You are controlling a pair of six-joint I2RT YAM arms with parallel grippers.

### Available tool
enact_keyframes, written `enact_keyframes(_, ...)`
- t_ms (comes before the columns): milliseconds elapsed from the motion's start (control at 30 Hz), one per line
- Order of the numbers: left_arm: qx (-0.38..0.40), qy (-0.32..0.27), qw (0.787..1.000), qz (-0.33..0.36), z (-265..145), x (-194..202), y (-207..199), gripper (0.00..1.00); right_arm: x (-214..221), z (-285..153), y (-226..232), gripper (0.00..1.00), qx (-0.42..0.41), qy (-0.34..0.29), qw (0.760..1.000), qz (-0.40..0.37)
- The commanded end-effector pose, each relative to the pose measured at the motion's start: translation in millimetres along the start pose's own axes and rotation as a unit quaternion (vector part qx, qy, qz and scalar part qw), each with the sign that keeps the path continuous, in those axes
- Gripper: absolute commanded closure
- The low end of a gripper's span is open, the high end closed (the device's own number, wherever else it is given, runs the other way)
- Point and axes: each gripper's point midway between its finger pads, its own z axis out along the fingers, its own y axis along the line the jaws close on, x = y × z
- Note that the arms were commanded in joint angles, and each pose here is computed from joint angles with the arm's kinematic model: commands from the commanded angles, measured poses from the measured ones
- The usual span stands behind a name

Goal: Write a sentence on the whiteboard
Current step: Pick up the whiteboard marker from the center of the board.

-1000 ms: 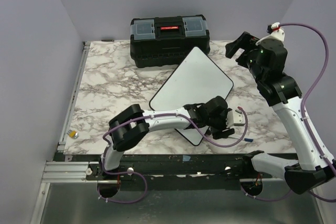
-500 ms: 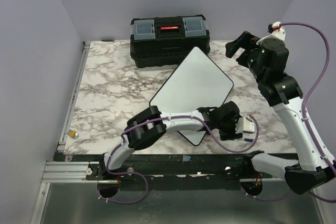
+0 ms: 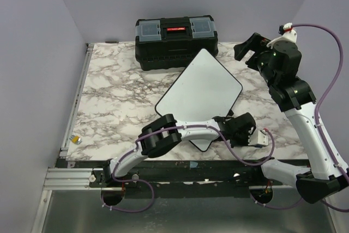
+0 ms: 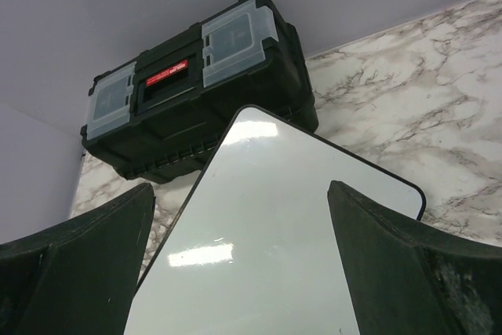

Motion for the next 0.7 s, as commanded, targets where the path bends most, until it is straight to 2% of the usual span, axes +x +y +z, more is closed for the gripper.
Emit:
enact_keyframes(0,-0.011,0.043,0.999,0.008,6.2,19.3,-3.5,0.90,6.4,-3.3,4.8,0.06,-0.015,0.012,1.000,-0.001)
enact_keyframes(33,-0.014,0.046,0.999,0.007,3.9,19.4,-2.5,0.96,7.3,-3.1,4.8,0.06,-0.016,0.014,1.000,0.000)
enact_keyframes(100,-0.022,0.043,0.999,0.009,-5.6,14.5,-0.5,1.00,9.4,-3.0,5.5,0.06,-0.018,0.017,1.000,0.000)
enact_keyframes(367,-0.075,-0.018,0.996,0.035,-96.6,-40.9,6.3,1.00,19.7,3.7,16.8,0.06,-0.048,0.041,0.998,-0.011)
enact_keyframes(667,-0.151,-0.002,0.987,0.060,-175.1,-38.7,25.1,1.00,21.9,7.7,33.5,0.04,-0.084,0.068,0.993,-0.035)
